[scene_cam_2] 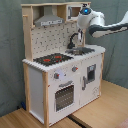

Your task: Play with the kitchen

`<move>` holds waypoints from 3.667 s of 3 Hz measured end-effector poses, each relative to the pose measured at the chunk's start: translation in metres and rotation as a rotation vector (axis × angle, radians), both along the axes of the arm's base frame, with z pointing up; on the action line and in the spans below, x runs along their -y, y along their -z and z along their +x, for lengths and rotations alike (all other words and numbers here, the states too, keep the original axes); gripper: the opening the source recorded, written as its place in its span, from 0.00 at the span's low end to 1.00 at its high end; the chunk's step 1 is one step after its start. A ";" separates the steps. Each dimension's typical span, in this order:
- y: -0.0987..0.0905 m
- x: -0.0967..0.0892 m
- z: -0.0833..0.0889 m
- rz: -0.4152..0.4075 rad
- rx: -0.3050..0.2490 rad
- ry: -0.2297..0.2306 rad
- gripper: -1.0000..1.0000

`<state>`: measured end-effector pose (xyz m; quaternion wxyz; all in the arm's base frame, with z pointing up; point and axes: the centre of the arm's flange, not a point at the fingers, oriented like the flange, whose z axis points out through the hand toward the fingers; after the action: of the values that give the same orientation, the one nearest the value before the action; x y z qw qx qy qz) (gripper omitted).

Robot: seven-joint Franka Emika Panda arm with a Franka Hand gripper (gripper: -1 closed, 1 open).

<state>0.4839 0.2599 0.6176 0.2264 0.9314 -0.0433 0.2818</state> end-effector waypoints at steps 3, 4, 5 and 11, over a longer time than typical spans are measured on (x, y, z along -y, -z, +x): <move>0.053 0.032 0.027 0.138 -0.297 0.088 1.00; 0.075 0.045 0.036 0.160 -0.405 0.081 1.00; 0.087 0.060 0.047 0.182 -0.477 0.048 1.00; 0.048 0.042 0.054 0.185 -0.510 -0.039 0.00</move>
<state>0.5377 0.2183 0.5699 0.1383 0.9897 0.0076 0.0371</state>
